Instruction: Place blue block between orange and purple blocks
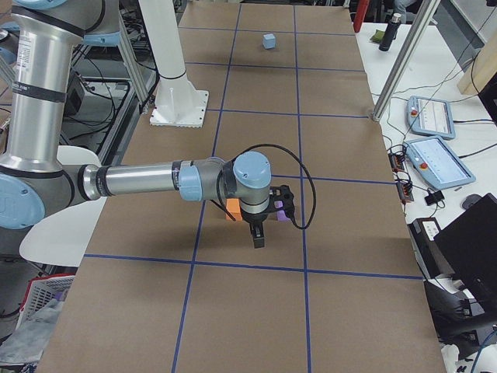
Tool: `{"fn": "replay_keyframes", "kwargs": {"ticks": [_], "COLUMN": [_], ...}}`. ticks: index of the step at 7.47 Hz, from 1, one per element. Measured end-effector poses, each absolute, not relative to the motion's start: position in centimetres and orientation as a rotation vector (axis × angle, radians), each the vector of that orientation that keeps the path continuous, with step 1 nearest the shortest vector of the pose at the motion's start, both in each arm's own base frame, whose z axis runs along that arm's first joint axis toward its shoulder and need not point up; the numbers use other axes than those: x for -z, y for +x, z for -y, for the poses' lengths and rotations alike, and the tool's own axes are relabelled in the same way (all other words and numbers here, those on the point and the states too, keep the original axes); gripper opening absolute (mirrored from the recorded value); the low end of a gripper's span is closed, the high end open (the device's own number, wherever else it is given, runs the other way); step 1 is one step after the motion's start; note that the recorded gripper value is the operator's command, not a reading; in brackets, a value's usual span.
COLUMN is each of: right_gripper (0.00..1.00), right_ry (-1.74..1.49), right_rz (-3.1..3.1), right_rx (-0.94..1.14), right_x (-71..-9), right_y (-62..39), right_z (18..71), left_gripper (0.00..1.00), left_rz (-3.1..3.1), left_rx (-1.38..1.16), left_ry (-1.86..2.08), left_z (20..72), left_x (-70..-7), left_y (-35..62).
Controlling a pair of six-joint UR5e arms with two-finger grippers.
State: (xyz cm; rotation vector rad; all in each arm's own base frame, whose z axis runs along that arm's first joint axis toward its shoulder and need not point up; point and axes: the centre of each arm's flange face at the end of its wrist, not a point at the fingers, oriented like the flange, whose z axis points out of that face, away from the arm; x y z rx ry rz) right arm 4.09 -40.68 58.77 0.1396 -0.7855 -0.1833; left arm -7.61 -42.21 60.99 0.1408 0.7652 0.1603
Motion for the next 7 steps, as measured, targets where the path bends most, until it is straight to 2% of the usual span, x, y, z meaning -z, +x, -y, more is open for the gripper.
{"fn": "replay_keyframes", "kwargs": {"ticks": [4, 7], "right_gripper": [1.0, 1.0], "right_ry": [0.163, 0.175], "right_rz": [0.786, 0.787], "right_rx": [0.213, 0.229], "right_x": [-58.6, -58.5], "right_y": [3.4, 3.0], "right_z": [40.7, 40.6], "left_gripper": [1.0, 1.0], "left_rz": [-0.821, -0.857], "left_rx": [-0.022, -0.004], "left_ry": [0.1, 0.023], "left_z": [45.6, 46.3], "left_x": [-59.8, -59.9], "left_y": [-6.5, -0.4]}}
